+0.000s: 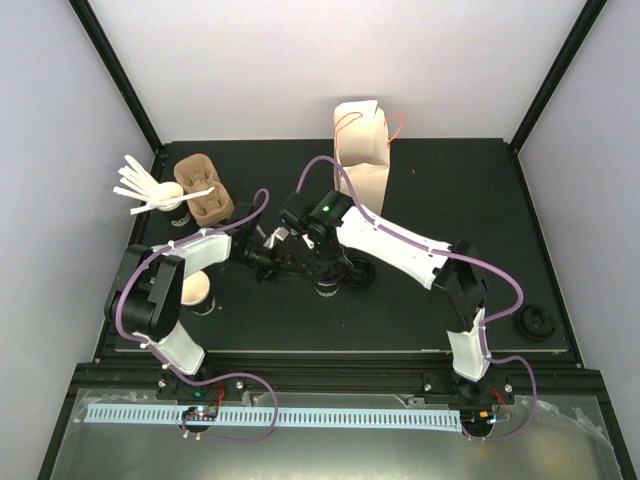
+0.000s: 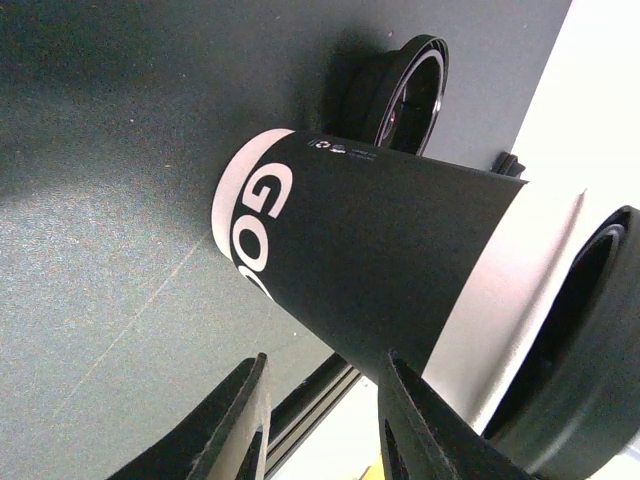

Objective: Pack the takeout coffee

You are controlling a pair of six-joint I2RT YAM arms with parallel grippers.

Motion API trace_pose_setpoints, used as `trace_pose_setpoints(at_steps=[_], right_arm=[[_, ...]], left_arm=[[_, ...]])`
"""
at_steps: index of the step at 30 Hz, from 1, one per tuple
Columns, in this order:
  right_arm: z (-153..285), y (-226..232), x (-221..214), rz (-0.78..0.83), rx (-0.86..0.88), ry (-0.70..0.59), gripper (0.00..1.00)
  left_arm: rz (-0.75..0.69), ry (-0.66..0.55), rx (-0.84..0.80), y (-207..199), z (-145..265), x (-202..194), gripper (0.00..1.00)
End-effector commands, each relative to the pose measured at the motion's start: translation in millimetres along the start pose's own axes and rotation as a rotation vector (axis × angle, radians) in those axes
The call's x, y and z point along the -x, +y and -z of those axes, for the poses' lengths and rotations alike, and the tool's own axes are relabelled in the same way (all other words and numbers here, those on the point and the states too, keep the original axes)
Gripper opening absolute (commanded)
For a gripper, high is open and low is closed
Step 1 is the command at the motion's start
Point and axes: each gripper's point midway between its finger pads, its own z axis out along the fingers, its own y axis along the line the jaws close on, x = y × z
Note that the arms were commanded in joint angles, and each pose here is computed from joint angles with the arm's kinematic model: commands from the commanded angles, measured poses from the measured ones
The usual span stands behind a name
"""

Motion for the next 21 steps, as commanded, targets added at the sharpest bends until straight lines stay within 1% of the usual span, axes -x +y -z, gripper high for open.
trace_pose_setpoints(at_steps=[1,21], right_arm=[[7,-3,4,0.023,-0.032,-0.012,0.8],[-12,6,-1,0.025,0.007,0.012,0.81]], left_arm=[[-0.034,0.003,-0.02,-11,0,6,0.33],[-0.041,0.011,-0.025,-12,-1,7,0.33]])
